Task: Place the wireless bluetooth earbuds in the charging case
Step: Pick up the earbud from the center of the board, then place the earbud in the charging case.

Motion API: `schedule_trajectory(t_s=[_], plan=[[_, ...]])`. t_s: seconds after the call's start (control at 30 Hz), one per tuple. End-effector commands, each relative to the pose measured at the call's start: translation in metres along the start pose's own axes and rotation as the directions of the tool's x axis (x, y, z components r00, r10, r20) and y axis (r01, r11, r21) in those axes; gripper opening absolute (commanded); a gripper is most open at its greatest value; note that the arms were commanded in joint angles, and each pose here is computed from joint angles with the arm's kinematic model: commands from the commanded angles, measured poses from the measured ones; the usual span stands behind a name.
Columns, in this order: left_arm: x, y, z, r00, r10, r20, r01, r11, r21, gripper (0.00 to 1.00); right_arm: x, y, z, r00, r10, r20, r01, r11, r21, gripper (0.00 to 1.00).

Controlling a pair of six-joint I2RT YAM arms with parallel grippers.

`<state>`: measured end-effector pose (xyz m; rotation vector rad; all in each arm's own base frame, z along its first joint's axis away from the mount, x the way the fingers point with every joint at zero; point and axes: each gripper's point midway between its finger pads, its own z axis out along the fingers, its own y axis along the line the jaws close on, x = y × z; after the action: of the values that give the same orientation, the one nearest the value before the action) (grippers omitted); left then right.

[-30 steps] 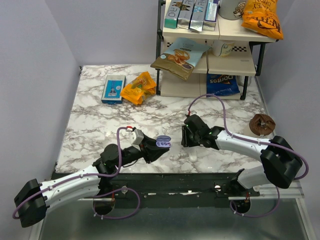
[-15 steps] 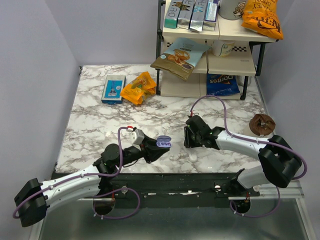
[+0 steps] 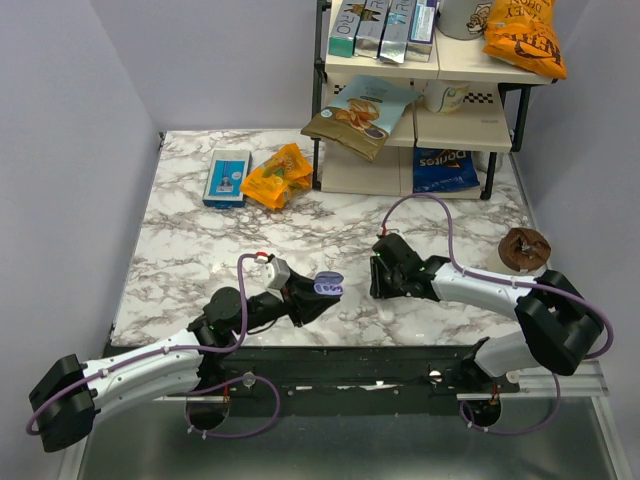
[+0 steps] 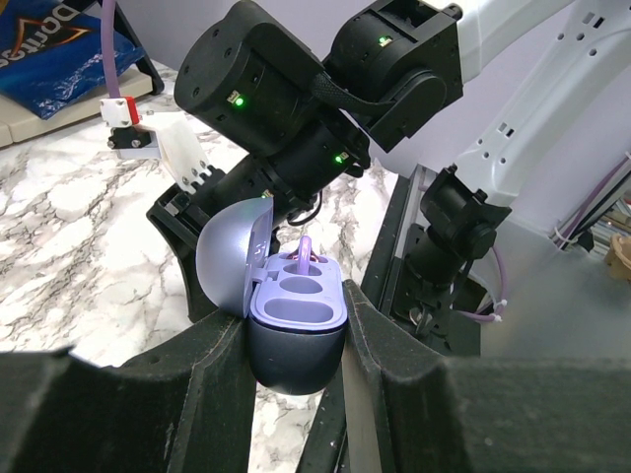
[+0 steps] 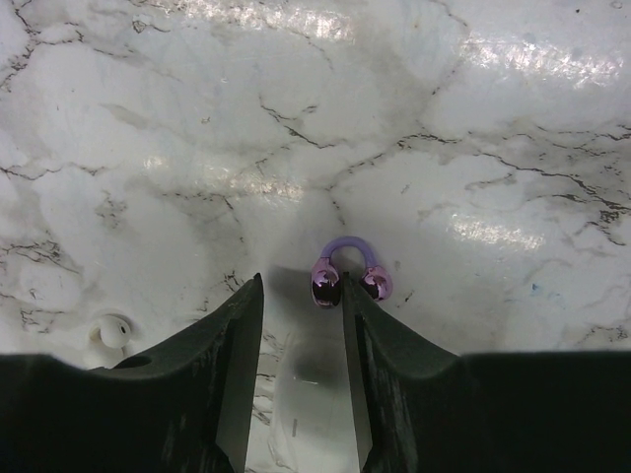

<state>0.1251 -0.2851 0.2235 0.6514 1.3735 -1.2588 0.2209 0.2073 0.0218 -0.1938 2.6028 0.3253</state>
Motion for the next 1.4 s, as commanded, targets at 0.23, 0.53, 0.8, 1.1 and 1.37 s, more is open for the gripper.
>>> schedule_trajectory(t_s=[0.23,0.53,0.8,1.1,1.37], plan=[[-0.003,-0.002,0.000,1.000,0.002,0.027,-0.002,1.000,0.009,0.00,0.001,-0.009,0.005,1.000,0.003,0.011,-0.003,0.999,0.036,0.36],[-0.002,-0.002,-0.001,1.000,0.000,0.024,0.000,1.000,0.005,0.00,-0.010,-0.010,0.000,0.998,-0.024,0.054,0.021,0.999,0.042,0.10],[-0.006,0.006,-0.006,0.998,-0.008,0.064,0.011,0.999,-0.047,0.00,-0.057,0.013,-0.063,0.949,-0.088,0.301,0.126,0.986,-0.109,0.01],[-0.020,0.039,-0.001,0.987,0.077,0.143,-0.046,0.977,-0.208,0.00,-0.082,0.065,-0.156,0.888,-0.071,0.455,0.262,0.891,-0.371,0.01],[-0.041,0.064,0.021,0.936,0.314,0.161,-0.253,0.915,-0.315,0.00,-0.088,0.105,-0.226,0.829,-0.105,0.549,0.402,0.794,-0.456,0.01]])
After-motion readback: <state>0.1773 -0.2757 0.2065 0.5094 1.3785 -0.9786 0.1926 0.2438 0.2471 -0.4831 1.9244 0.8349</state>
